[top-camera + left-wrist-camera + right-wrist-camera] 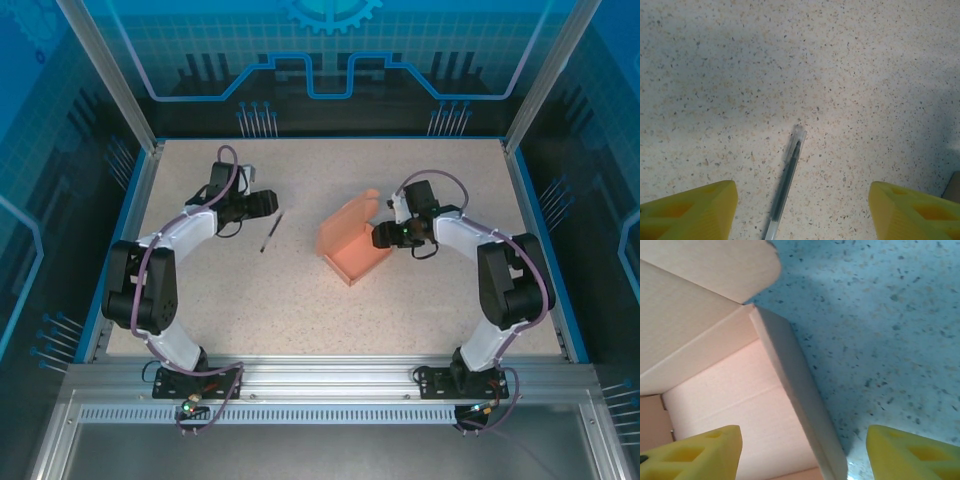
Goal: Fold the paper box
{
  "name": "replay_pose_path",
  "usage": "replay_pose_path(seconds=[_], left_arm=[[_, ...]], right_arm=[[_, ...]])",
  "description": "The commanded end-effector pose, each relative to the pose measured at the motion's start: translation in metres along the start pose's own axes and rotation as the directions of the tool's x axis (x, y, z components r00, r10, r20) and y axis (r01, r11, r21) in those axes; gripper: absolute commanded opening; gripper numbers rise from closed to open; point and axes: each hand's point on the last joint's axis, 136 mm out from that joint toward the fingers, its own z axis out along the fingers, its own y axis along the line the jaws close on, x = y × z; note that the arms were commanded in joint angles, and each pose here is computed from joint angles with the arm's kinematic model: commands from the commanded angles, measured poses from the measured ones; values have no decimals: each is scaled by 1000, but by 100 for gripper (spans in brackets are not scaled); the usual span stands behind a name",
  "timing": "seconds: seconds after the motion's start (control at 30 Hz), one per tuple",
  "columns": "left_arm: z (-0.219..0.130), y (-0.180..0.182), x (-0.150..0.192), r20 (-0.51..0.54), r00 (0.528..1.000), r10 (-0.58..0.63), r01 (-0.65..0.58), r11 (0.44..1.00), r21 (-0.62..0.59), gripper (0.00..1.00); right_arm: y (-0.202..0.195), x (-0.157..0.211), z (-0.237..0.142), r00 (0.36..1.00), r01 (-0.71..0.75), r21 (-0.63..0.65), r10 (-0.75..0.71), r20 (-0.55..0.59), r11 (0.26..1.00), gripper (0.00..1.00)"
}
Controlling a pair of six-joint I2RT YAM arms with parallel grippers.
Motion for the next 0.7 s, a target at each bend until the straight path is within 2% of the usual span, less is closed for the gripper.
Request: replay_pose_path(seconds=[0.0,0.3,0.53,0.67], left_arm=[[9,1,7,-9,999,-36,37,999,15,71],[33,4,34,-113,994,-5,2,1000,-28,73],[57,2,49,-229,971,66,-84,994,-72,72],[68,-2,52,-271,958,91,-118,989,-84,67]], right_arm=[[17,3,4,1000,-6,-102,6,2,995,66],[44,35,-1,999,-51,-223,50,-12,974,66],[38,35,-10,999,-36,-186,40,14,982,67],[38,30,-17,999,-28,-179,35,33,983,67]])
